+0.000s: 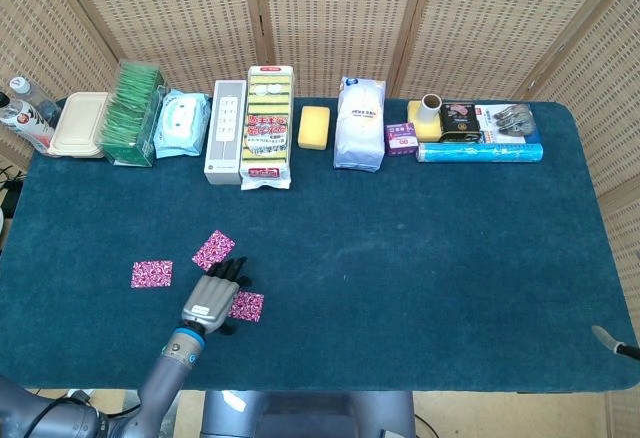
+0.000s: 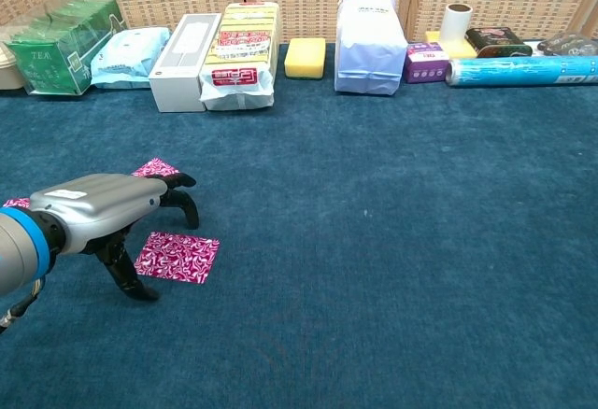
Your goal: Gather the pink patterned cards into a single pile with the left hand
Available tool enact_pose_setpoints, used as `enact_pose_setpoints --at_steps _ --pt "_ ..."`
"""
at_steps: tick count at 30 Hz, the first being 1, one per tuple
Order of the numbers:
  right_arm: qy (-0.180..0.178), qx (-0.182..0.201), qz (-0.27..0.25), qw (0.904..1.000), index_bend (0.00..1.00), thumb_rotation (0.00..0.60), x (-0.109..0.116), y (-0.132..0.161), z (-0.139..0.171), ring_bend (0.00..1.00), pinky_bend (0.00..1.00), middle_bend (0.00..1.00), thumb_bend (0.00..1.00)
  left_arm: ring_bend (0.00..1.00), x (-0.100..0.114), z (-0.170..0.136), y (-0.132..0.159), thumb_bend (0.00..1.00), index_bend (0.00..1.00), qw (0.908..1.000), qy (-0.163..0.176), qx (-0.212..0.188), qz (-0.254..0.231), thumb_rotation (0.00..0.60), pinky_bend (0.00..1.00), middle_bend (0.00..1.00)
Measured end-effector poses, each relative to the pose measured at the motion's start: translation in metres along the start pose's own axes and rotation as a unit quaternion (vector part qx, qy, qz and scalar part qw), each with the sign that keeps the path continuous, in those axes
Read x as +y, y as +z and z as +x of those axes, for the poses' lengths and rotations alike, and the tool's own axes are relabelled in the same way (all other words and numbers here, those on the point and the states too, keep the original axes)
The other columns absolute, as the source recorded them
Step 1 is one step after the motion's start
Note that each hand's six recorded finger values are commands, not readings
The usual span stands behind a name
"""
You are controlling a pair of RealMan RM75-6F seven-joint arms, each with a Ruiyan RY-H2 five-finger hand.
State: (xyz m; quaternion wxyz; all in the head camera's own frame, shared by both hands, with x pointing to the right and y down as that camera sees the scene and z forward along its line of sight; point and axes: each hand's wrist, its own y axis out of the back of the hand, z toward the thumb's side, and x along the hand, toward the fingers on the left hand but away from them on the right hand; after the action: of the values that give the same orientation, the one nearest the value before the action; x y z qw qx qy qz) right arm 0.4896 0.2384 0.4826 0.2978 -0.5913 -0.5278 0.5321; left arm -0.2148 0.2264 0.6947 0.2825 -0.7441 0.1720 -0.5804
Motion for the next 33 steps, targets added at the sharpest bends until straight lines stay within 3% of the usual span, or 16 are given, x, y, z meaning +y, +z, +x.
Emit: enact_pose_setpoints --at_steps 13,23,33 --pt "-0.002 0.001 -0.001 1.0000 0.04 0.600 0.001 0.000 0.000 0.00 0.00 0.00 0.00 0.00 -0.005 0.002 0.003 0.18 0.39 0.9998 0.014 0.012 0.001 0.600 0.07 0.00" --pt "-0.001 0.001 -0.001 1.0000 0.04 0.600 0.000 0.000 0.000 0.00 0.00 0.00 0.00 0.00 -0.002 0.001 -0.001 0.20 0.40 0.9995 0.022 0.020 -0.001 0.600 0.07 0.00" --pt "0.001 0.002 0.000 1.0000 0.04 0.600 0.000 0.000 0.000 0.00 0.00 0.00 0.00 0.00 0.020 -0.007 -0.022 0.20 0.40 0.9984 0.032 0.039 -0.025 0.600 0.07 0.00"
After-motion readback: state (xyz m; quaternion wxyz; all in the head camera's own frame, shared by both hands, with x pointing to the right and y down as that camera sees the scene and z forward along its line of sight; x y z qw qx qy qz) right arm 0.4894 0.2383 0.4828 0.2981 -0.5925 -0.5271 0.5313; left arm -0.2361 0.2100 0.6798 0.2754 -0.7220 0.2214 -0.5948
